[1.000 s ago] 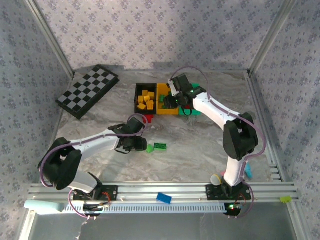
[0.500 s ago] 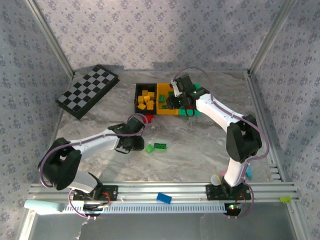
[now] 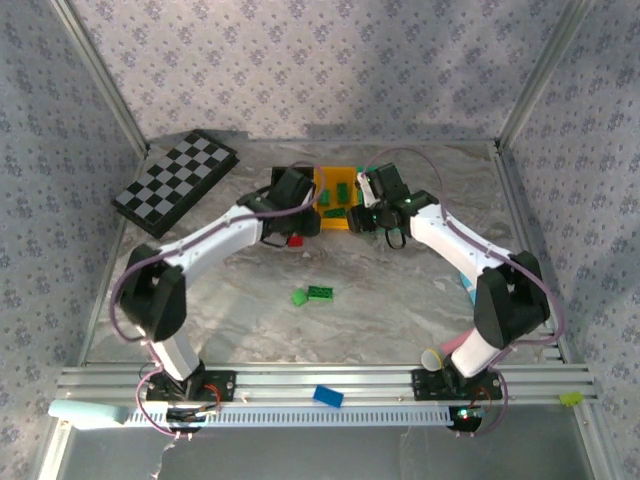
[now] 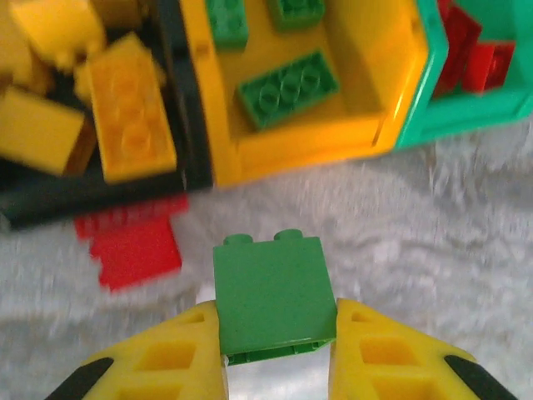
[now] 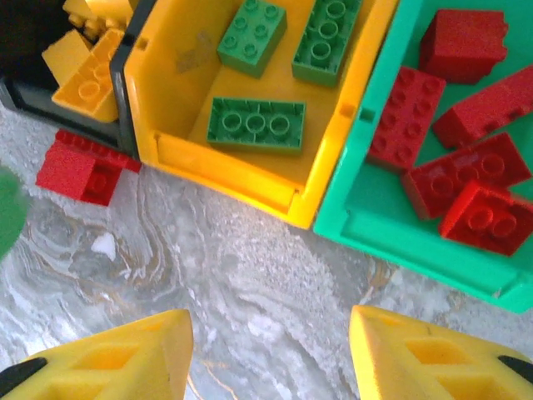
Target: Sort the legos into containers by color
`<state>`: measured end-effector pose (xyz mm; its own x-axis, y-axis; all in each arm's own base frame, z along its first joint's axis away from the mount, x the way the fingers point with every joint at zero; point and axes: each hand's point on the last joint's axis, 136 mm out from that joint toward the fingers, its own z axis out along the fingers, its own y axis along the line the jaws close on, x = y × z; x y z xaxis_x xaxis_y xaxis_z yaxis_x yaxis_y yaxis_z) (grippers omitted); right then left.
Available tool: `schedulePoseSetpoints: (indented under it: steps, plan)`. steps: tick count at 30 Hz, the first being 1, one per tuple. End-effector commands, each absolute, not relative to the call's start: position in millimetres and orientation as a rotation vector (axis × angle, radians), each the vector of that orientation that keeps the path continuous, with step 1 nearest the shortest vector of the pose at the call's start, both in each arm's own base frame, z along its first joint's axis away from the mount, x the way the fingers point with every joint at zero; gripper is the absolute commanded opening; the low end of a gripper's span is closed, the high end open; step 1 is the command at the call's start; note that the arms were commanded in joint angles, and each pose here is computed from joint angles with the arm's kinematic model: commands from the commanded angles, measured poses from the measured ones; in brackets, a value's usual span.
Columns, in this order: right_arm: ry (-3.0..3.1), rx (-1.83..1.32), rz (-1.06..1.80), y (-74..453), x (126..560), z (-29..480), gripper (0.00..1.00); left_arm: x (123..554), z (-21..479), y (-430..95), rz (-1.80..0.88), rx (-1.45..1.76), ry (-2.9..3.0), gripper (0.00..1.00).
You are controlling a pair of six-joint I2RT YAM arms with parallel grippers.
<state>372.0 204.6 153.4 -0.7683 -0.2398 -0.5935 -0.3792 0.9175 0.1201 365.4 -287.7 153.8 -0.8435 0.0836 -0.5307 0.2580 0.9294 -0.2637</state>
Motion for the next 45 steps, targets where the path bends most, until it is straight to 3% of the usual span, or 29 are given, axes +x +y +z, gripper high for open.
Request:
schedulePoseSetpoints:
  steps: [1,9,14,19,29,40,42,45]
  plan:
    - [2.520,-0.397,0.306,190,352,145,0.54,398,156,-299,-0.452,0.300,2.547,0.28]
    - [2.565,-0.478,0.426,204,308,126,0.54,466,149,-337,-0.409,0.376,2.542,0.30]
    - [2.569,-0.781,0.508,246,255,111,0.55,479,141,-339,-0.370,0.380,2.562,0.62]
    - [2.561,-1.048,0.596,275,204,87,0.61,469,160,-332,-0.381,0.367,2.521,0.78]
    - [2.555,-1.238,0.416,299,217,53,0.73,426,197,-297,-0.420,0.302,2.437,0.79]
    - [2.552,-1.367,0.358,314,226,34,0.73,382,194,-252,-0.394,0.191,2.433,0.79]
    - [2.557,-1.385,0.363,317,225,31,0.70,379,193,-247,-0.396,0.175,2.438,0.79]
    - [2.570,-1.392,0.348,317,224,26,0.55,375,188,-240,-0.399,0.153,2.446,0.79]
